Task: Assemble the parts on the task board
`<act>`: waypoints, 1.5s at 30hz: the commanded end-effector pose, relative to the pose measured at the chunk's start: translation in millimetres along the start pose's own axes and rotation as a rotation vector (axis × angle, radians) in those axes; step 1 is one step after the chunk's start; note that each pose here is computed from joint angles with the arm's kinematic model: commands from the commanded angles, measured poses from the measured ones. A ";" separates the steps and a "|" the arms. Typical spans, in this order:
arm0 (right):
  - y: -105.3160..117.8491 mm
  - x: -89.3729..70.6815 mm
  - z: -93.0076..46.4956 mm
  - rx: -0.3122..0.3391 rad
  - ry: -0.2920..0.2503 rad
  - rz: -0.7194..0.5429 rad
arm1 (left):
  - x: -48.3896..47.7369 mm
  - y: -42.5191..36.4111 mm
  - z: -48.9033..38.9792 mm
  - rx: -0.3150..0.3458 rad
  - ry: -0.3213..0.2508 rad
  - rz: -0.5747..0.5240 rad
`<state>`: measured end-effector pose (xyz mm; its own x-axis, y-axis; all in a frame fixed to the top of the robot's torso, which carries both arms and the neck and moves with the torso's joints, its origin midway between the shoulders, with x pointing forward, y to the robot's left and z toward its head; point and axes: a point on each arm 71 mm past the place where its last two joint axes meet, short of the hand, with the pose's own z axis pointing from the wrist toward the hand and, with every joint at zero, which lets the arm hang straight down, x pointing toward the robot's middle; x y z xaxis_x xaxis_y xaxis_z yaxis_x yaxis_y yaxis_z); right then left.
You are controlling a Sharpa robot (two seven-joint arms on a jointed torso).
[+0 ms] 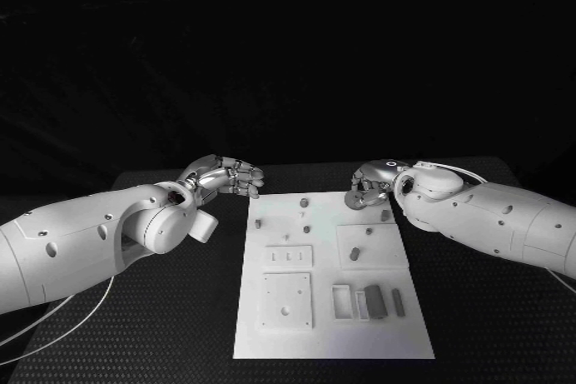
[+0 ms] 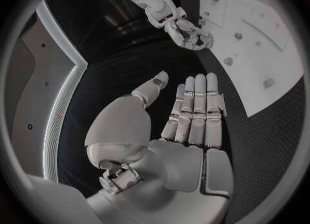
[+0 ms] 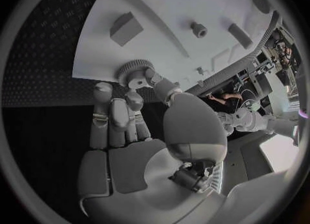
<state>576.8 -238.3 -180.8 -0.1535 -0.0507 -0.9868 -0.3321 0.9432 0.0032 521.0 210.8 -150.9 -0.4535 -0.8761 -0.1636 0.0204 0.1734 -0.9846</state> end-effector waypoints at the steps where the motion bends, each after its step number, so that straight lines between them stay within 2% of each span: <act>1: -2.1 7.8 -1.0 0.017 0.046 -0.032 | 1.8 -1.8 0.4 0.009 0.011 0.000; 7: -5.6 10.9 -0.9 0.042 0.083 -0.032 | 1.3 -1.5 0.1 0.007 0.010 0.001; 13: -8.8 14.5 -0.8 0.062 0.098 -0.035 | 1.3 -1.4 0.2 0.005 0.010 0.001; 15: -10.2 19.7 -0.5 0.070 0.110 -0.035 | 1.1 -1.3 0.2 0.004 0.009 0.001; 19: -9.2 28.3 -1.1 0.065 0.127 -0.031 | 0.5 -1.1 0.0 0.002 0.008 0.001; 28: -8.7 30.0 -2.0 0.055 0.132 -0.029 | -0.1 -0.8 -0.7 0.000 0.006 0.001; 35: -2.8 26.0 -2.3 0.031 0.075 -0.046 | -0.7 -0.7 -1.0 -0.001 0.003 0.002; 45: 14.4 15.9 -7.2 -0.018 -0.059 -0.096 | -1.4 -0.7 -1.9 -0.001 -0.001 0.002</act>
<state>567.1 -230.3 -188.8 -0.0958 -0.0630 -0.9934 -0.3489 0.9368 -0.0258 520.4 214.2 -151.4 -0.4488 -0.8782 -0.1653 0.0117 0.1792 -0.9837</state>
